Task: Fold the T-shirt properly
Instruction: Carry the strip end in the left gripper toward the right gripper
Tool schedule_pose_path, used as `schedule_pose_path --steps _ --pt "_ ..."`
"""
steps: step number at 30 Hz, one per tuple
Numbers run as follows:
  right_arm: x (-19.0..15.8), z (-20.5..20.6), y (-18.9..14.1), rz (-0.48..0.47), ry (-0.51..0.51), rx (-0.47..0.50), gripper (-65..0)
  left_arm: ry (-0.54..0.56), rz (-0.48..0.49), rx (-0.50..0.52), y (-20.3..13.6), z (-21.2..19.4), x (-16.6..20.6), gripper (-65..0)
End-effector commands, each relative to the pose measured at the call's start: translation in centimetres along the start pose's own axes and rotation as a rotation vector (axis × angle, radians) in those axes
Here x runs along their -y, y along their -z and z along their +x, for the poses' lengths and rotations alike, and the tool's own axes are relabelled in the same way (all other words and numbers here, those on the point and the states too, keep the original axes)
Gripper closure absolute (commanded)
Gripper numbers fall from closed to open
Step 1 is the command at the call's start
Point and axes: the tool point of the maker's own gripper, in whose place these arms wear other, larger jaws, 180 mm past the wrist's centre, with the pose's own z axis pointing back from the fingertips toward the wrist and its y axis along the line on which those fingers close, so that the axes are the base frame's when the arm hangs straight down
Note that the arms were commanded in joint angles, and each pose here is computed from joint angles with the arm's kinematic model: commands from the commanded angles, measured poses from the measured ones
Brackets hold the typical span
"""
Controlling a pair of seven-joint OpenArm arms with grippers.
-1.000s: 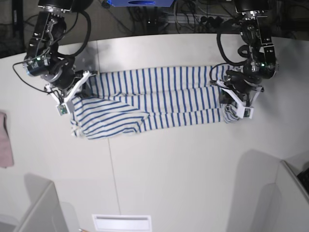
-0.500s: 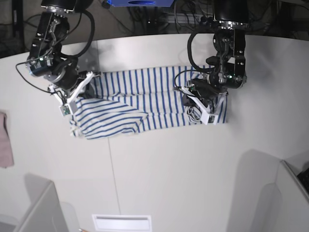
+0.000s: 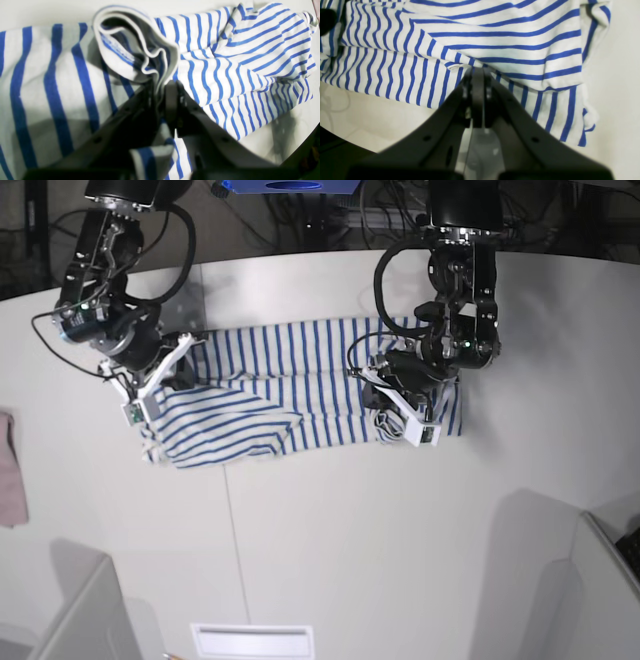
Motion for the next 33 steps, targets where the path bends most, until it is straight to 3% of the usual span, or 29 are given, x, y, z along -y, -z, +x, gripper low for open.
schedule_pose_path --steps 1,22,23,29,33 --pt "-0.1 1.5 -0.4 0.004 -0.013 0.05 0.0 0.024 -0.04 0.037 -0.1 1.3 1.5 0.0" --pt "-0.1 1.5 -0.4 0.004 -0.014 0.051 0.0 0.042 -0.06 0.023 0.2 0.9 2.4 0.0" --pt "-0.1 1.5 -0.4 0.004 -0.014 0.051 0.0 0.041 -0.062 0.024 0.2 1.0 2.5 -2.1" --pt "-0.1 1.5 -0.4 0.004 -0.014 0.051 0.0 0.026 -0.097 0.027 0.6 0.8 4.2 -33.9" --pt "-0.1 1.5 -0.4 0.005 -0.013 0.05 0.0 -0.002 -0.134 0.032 1.0 0.8 5.9 -45.6"
